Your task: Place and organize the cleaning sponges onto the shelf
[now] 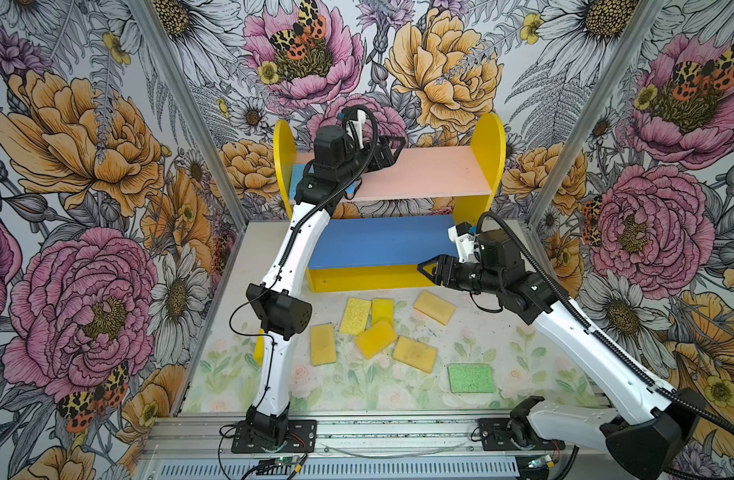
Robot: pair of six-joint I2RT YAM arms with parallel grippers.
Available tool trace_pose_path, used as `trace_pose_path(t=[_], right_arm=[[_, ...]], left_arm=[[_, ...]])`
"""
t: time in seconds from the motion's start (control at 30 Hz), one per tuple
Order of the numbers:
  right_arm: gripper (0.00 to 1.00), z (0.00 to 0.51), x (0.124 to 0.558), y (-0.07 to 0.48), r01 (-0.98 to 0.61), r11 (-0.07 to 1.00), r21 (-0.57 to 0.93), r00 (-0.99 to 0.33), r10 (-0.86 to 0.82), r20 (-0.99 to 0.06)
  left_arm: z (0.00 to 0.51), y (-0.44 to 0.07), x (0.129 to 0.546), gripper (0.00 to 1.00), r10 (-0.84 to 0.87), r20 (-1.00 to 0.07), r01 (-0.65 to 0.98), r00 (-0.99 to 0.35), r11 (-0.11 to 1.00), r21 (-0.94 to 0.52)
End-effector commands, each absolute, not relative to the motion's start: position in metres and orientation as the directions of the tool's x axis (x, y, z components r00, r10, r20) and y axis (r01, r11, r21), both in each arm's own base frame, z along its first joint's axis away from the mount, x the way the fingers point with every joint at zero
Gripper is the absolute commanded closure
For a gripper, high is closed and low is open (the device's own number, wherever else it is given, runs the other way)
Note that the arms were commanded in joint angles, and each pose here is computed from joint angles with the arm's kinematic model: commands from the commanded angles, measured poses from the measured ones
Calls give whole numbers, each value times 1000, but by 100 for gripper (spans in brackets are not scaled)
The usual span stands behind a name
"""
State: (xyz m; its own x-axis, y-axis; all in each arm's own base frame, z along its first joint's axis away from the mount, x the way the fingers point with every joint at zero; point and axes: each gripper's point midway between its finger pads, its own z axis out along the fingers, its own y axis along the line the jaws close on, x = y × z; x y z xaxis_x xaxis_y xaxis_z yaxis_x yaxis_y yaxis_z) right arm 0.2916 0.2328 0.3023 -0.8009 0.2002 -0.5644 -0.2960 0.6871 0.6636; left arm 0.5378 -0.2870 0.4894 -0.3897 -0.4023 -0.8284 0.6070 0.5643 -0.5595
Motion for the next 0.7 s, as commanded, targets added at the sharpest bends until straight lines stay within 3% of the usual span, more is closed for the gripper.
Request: trace_pose_path(t=[0.0, 0.47, 0.67], right_arm=[[39, 314, 293, 232, -323, 666, 673, -778, 218, -590], [39, 313, 293, 232, -322, 653, 685, -777, 231, -585], [39, 317, 292, 231, -325, 649, 688, -772, 238, -590]], left_arm=[[493, -272, 538, 1, -402, -837, 577, -370, 607, -546], [503, -251, 537, 1, -403, -853, 558, -332, 645, -521], [511, -261, 531, 1, -405, -850, 612, -338, 592, -525]])
